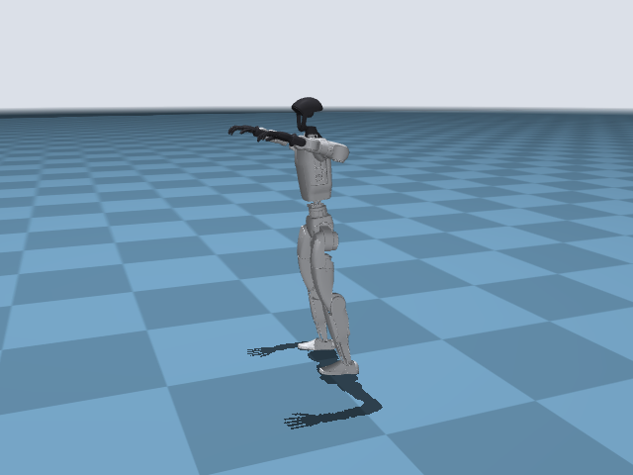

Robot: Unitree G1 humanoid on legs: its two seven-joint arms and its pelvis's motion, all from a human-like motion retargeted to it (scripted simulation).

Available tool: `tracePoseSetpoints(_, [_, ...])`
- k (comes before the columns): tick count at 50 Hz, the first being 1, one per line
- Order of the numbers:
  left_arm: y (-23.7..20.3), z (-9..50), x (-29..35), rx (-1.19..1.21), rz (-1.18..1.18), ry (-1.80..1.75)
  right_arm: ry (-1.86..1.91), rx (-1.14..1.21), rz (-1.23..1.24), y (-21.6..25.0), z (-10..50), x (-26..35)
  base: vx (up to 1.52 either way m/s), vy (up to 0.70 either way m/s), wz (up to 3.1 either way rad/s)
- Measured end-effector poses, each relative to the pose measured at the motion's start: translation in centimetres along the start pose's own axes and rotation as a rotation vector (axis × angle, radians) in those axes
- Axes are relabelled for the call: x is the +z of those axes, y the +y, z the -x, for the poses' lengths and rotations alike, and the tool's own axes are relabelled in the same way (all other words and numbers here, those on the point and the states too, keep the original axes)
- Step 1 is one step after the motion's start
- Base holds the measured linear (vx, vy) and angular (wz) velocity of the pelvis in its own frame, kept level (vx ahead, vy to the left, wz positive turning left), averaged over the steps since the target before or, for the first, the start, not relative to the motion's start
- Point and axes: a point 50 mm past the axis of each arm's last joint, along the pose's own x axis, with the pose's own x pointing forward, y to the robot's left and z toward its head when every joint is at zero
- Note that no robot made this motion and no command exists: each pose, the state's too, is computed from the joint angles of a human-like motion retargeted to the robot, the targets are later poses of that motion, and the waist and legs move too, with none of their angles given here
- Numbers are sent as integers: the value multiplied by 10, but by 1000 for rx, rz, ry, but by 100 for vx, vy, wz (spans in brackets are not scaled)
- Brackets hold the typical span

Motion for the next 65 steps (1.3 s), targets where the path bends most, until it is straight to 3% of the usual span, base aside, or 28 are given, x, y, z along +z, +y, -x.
tracePoseSetpoints(31, [6,0,-4,35,-2,15,-9,-19,3,-2,-3,1,0,0,0])
tracePoseSetpoints(40, [-23,8,6,-39,228,-13,-16,-90,-143,5,1,3,-1,1,-2])
tracePoseSetpoints(47, [-85,21,30,-213,403,-40,-18,-2,-474,71,10,17,-13,-4,-9])
tracePoseSetpoints(57, [-225,23,108,-478,698,12,238,368,-1016,246,45,75,-19,1,23])
tracePoseSetpoints(65, [-299,27,187,-696,612,-42,201,638,-971,331,49,163,-22,0,7])
